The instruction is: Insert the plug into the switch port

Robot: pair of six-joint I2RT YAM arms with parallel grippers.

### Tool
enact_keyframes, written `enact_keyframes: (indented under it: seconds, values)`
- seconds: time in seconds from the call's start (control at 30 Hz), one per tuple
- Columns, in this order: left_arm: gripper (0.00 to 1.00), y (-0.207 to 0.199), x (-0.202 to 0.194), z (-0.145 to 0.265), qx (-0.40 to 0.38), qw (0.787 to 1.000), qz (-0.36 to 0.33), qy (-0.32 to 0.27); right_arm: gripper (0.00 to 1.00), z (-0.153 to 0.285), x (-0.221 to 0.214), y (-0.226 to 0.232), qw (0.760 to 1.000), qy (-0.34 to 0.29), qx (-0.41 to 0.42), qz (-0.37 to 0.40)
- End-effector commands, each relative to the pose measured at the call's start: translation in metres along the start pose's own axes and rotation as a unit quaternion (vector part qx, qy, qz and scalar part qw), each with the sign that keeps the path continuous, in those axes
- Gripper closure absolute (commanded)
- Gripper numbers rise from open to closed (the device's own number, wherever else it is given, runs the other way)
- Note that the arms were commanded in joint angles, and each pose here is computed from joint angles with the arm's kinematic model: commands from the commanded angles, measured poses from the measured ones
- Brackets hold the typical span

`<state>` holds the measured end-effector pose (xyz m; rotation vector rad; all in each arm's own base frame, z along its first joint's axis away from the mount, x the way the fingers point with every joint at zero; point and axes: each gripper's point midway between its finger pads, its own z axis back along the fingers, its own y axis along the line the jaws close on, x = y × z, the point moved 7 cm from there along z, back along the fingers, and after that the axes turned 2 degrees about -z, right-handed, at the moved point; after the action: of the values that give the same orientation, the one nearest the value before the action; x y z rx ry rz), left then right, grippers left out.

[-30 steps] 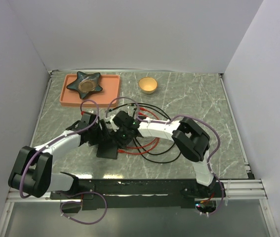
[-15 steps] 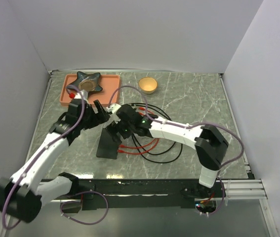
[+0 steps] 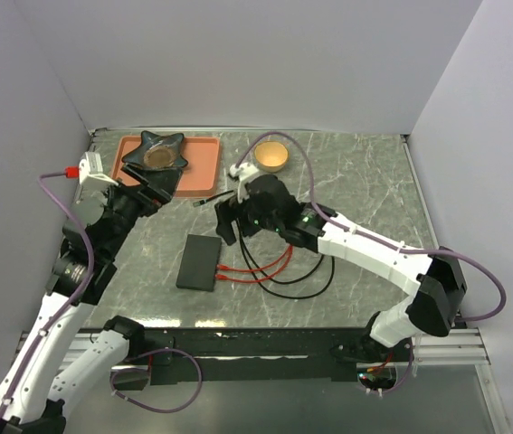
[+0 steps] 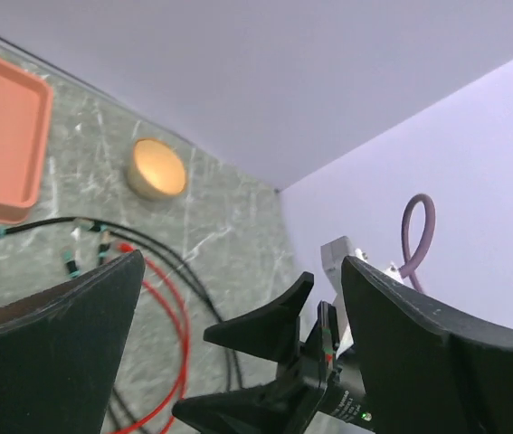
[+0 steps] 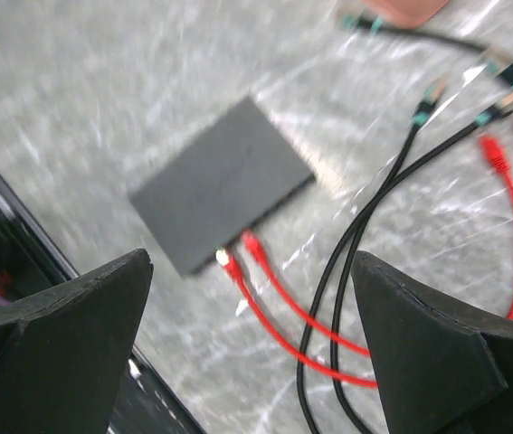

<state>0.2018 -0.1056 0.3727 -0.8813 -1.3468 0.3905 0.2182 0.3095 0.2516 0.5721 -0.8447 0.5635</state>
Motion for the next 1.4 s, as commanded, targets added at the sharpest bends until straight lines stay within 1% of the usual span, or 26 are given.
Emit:
enact_keyframes:
  seconds: [0.0,0.03,0.07,0.1,0.17,0.23,0.33,0.37,0.43,0.47,0.5,0.57,0.6,0.67,0.73,0.83,0.9,1.03,1.07,1.1,1.17,1.2,1.27,1.3,1.33,1.37]
  values:
    - [0.04,0.007,-0.012,-0.016,0.016,0.998,0.057,0.016,0.01,0.008,0.026,-0.01,0.996,-0.048,-0.017,-0.07]
    - [0.04,0.014,-0.02,-0.016,0.02,0.998,0.059,0.024,0.01,0.006,0.027,-0.01,0.994,-0.063,-0.012,-0.085]
    - [0.04,0.022,-0.027,-0.016,0.028,0.997,0.062,0.03,0.01,-0.001,0.009,-0.017,0.994,-0.049,-0.021,-0.092]
    - [0.04,0.035,-0.038,-0.015,0.04,0.997,0.062,0.035,0.01,-0.005,0.005,-0.025,0.993,-0.048,-0.029,-0.104]
    - [0.04,0.045,-0.046,-0.013,0.052,0.996,0.056,0.041,0.01,-0.012,-0.002,-0.034,0.991,-0.037,-0.043,-0.121]
    - [0.04,0.055,-0.048,-0.01,0.084,0.995,0.039,0.044,0.01,-0.023,-0.009,-0.047,0.989,-0.023,-0.082,-0.123]
    - [0.04,0.05,-0.04,-0.008,0.099,0.994,0.024,0.045,0.01,-0.039,-0.011,-0.058,0.984,0.01,-0.131,-0.124]
    - [0.04,0.047,-0.037,-0.008,0.095,0.994,0.021,0.043,0.01,-0.041,-0.004,-0.057,0.983,0.02,-0.138,-0.122]
    - [0.04,0.04,-0.033,-0.007,0.082,0.995,0.019,0.046,0.01,-0.06,-0.011,-0.063,0.98,0.054,-0.148,-0.121]
    - [0.04,0.039,-0.033,-0.007,0.078,0.996,0.018,0.047,0.01,-0.064,0.0,-0.061,0.98,0.049,-0.148,-0.122]
    - [0.04,0.038,-0.033,-0.006,0.073,0.996,0.018,0.049,0.01,-0.076,-0.011,-0.065,0.976,0.077,-0.162,-0.122]
    - [0.04,0.038,-0.034,-0.006,0.071,0.996,0.018,0.05,0.01,-0.085,-0.004,-0.068,0.976,0.077,-0.163,-0.124]
    - [0.04,0.039,-0.035,-0.005,0.072,0.996,0.016,0.051,0.01,-0.095,-0.013,-0.073,0.972,0.099,-0.172,-0.126]
    - [0.04,0.04,-0.035,-0.005,0.076,0.996,0.013,0.05,0.01,-0.102,-0.01,-0.078,0.969,0.103,-0.181,-0.133]
    - [0.04,0.042,-0.036,-0.006,0.08,0.995,0.008,0.053,0.01,-0.113,-0.018,-0.083,0.965,0.119,-0.19,-0.136]
    - [0.04,0.041,-0.035,-0.006,0.078,0.995,0.003,0.055,0.04,-0.123,-0.026,-0.088,0.961,0.14,-0.196,-0.138]
    - [0.04,0.041,-0.036,-0.007,0.077,0.995,0.001,0.059,0.08,-0.13,-0.032,-0.089,0.96,0.149,-0.195,-0.136]
    - [0.04,0.04,-0.035,-0.005,0.074,0.996,-0.002,0.058,0.09,-0.142,-0.048,-0.091,0.956,0.163,-0.208,-0.13]
    - [0.04,0.04,-0.035,-0.005,0.075,0.996,-0.003,0.057,0.13,-0.144,-0.05,-0.09,0.955,0.167,-0.209,-0.127]
    - [0.04,0.04,-0.034,-0.004,0.075,0.996,-0.003,0.056,0.13,-0.15,-0.058,-0.092,0.952,0.176,-0.218,-0.124]
    - [0.04,0.041,-0.034,-0.003,0.077,0.995,-0.005,0.055,0.23,-0.155,-0.058,-0.087,0.951,0.182,-0.222,-0.114]
    - [0.04,0.04,-0.033,-0.002,0.075,0.996,-0.006,0.053,0.24,-0.159,-0.068,-0.087,0.946,0.199,-0.232,-0.106]
    - [0.04,0.04,-0.032,-0.001,0.078,0.996,-0.008,0.051,0.32,-0.164,-0.064,-0.082,0.945,0.196,-0.244,-0.091]
    - [0.04,0.039,-0.031,0.0,0.077,0.996,-0.008,0.049,0.36,-0.167,-0.073,-0.084,0.938,0.218,-0.257,-0.084]
    - [0.04,0.04,-0.03,0.001,0.08,0.996,-0.009,0.047,0.48,-0.17,-0.069,-0.082,0.938,0.215,-0.259,-0.079]
    - [0.04,0.04,-0.03,0.002,0.081,0.996,-0.01,0.046,0.57,-0.175,-0.076,-0.082,0.936,0.227,-0.257,-0.074]
